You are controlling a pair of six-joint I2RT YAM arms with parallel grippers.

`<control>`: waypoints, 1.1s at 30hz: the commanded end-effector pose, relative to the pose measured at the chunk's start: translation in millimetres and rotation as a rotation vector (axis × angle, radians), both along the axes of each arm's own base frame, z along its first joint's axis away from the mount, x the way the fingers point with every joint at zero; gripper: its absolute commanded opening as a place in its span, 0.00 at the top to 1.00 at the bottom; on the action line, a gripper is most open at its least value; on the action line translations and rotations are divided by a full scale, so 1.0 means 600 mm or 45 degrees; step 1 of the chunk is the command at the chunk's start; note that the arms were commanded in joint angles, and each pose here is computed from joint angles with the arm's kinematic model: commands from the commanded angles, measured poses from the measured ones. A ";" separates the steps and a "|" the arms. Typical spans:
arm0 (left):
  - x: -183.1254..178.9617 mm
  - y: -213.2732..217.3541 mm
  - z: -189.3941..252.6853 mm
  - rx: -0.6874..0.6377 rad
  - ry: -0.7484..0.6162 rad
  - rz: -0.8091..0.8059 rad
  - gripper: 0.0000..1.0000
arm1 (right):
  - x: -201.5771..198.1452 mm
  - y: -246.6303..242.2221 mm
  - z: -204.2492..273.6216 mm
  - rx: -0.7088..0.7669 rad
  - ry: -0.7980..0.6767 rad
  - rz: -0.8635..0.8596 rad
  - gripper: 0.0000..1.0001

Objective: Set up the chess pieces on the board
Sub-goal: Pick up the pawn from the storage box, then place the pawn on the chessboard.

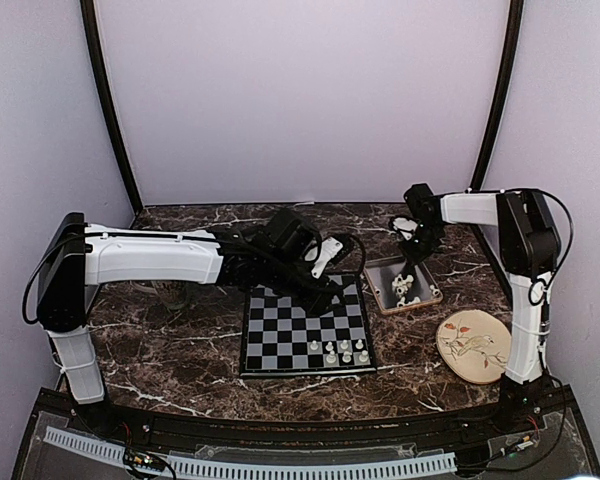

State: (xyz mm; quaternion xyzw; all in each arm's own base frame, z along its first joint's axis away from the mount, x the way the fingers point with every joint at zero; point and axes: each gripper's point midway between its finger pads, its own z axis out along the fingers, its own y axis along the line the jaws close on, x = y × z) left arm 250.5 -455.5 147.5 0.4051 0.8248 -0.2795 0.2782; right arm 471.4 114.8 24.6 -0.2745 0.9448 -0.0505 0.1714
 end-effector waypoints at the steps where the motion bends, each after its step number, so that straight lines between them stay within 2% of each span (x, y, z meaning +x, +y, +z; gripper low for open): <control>1: -0.002 -0.001 0.009 -0.020 0.010 -0.001 0.55 | -0.012 -0.004 -0.015 0.024 0.043 0.011 0.93; 7: 0.007 0.028 0.021 0.008 -0.042 0.064 0.55 | -0.058 0.012 0.034 0.054 0.059 0.190 0.96; 14: 0.040 0.087 0.045 -0.090 -0.011 0.226 0.55 | -0.134 0.049 0.095 -0.129 0.045 0.509 0.97; 20: 0.054 0.143 0.061 -0.118 -0.037 0.335 0.55 | -0.202 0.130 0.134 -0.334 0.057 0.885 0.96; 23: 0.056 0.163 0.069 -0.110 -0.072 0.379 0.55 | -0.227 0.163 0.139 -0.515 0.062 1.037 0.96; 27: 0.052 0.180 0.078 -0.115 -0.095 0.406 0.55 | -0.249 0.208 0.132 -0.743 0.056 1.206 0.96; 33: 0.042 0.195 0.086 -0.136 -0.102 0.419 0.55 | -0.271 0.281 0.129 -0.917 0.023 1.402 0.96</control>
